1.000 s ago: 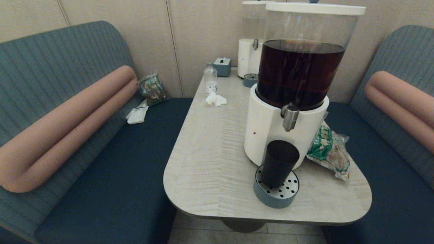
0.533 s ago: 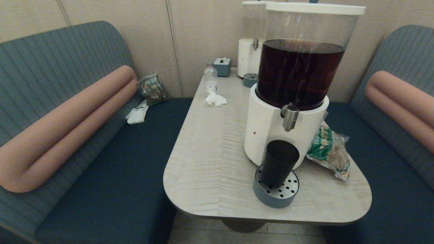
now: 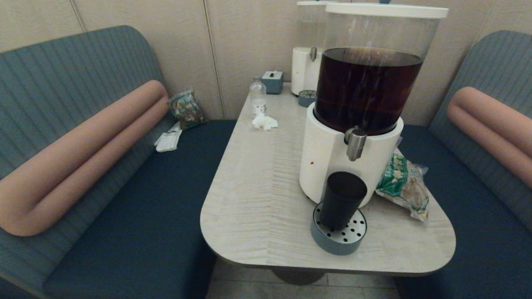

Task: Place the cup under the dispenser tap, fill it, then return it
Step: Place the cup next to the water dispenser

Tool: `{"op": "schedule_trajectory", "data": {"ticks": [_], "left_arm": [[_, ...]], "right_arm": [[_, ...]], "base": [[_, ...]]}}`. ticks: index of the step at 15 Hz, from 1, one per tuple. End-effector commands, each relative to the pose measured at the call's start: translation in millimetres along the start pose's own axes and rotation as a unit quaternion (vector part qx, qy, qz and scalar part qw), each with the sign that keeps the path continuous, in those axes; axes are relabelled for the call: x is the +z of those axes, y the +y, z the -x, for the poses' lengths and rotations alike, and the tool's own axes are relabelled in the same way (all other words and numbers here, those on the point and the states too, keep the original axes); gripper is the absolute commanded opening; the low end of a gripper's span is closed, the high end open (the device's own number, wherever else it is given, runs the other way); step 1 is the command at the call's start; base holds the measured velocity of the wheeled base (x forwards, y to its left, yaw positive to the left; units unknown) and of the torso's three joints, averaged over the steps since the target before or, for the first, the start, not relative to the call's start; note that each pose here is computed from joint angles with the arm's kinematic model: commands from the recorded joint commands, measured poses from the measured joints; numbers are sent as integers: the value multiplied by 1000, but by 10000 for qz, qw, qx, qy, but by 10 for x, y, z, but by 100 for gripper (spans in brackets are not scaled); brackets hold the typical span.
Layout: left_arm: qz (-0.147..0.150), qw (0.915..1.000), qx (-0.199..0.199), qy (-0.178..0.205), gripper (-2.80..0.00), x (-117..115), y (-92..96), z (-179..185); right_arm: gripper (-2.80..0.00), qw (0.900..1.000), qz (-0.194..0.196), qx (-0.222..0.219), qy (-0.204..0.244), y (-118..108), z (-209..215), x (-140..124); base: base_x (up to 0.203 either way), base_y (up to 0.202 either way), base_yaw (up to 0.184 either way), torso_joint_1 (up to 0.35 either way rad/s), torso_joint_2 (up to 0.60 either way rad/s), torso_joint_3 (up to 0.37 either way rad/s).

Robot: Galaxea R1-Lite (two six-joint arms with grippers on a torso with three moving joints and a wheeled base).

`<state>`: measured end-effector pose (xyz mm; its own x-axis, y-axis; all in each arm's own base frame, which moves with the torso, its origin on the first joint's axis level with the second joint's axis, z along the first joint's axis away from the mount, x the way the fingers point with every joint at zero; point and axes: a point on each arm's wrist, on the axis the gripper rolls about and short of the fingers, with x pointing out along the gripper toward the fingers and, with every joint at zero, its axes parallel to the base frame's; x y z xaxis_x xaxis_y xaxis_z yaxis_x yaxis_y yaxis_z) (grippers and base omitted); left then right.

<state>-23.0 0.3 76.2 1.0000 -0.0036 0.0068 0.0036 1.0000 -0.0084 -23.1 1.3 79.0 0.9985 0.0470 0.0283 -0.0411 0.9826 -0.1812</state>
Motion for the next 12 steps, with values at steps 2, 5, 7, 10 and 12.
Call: {"op": "schedule_trajectory", "data": {"ticks": [2, 5, 7, 10, 12], "left_arm": [[4, 10000, 3, 3, 0, 1, 0, -1], [4, 10000, 3, 3, 0, 1, 0, -1], [-34, 10000, 18, 3, 0, 1, 1, -1], [-4, 10000, -25, -42, 0, 34, -1, 9], [-5, 9994, -212, -260, 0, 282, -11, 85]], "right_arm": [[-280, 9995, -300, -16, 107, 3, -2, -24], [-280, 9983, -537, -46, 225, 4, -2, -40], [-280, 9983, -538, -45, 233, 4, -1, -39], [-280, 9981, -592, -52, 180, 4, -3, -40], [-280, 9980, -597, -53, 180, 4, -3, -40]], "base": [[0, 0, 0, 0, 0, 0], [0, 0, 0, 0, 0, 0], [0, 0, 0, 0, 0, 0], [0, 0, 0, 0, 0, 0], [0, 0, 0, 0, 0, 0]]}}
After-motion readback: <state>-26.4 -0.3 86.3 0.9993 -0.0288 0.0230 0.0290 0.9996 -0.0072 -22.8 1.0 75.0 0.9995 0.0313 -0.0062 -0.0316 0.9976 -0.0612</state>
